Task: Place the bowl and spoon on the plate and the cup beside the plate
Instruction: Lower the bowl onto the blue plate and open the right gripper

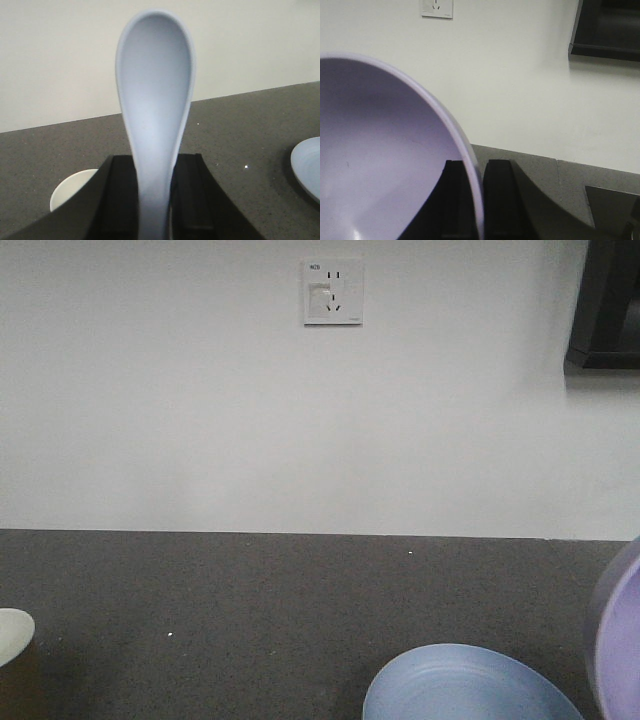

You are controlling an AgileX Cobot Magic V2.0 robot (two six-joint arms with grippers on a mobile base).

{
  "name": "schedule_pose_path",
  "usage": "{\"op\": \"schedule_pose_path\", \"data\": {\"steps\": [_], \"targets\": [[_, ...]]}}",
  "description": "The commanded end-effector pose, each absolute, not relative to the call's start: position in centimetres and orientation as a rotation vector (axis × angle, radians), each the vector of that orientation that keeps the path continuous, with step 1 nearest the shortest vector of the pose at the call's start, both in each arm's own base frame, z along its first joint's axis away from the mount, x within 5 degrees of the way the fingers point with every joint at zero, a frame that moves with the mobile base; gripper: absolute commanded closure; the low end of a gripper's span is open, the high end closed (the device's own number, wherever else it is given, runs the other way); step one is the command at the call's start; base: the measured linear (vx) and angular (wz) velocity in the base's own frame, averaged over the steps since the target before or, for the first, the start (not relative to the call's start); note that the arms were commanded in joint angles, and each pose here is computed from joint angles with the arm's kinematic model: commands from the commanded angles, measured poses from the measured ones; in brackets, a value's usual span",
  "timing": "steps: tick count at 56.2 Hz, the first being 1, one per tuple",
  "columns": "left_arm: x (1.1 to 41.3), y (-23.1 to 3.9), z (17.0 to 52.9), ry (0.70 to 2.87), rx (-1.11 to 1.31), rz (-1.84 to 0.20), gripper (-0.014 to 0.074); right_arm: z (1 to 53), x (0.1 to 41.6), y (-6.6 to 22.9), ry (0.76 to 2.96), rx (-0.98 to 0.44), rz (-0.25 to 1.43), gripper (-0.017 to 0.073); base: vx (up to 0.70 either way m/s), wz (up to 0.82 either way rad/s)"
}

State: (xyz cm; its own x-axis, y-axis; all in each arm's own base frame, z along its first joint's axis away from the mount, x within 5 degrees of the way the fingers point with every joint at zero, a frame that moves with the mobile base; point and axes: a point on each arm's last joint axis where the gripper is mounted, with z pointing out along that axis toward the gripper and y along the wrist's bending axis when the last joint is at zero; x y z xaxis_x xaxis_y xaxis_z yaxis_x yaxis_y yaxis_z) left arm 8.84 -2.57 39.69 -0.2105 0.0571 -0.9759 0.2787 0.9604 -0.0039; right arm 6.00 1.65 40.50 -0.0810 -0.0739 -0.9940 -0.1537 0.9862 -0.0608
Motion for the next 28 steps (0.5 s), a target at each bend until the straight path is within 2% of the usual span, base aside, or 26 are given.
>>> {"op": "schedule_pose_path", "data": {"steps": [1,14,21,28], "targets": [[8.8,-2.7,41.2,1.671,0.239,-0.227,0.0594,42.1,6.0,1.4,1.549,-0.137,0.054,0.0568,0.0,0.0],[8.9,-2.7,41.2,1.667,0.23,-0.24,0.0594,42.0,7.3,1.3,1.578,-0.098,0.09,0.0568,0.0,0.0],[8.9,-2.7,41.2,1.668,0.228,-0.241,0.0594,41.0,10.6,1.2,1.692,-0.088,0.143,0.0568,0.0,0.0],[8.9,-2.7,41.2,1.674,0.229,-0.241,0.0594,39.2,15.3,1.8,1.902,-0.158,0.189,0.0568,0.0,0.0]]}}
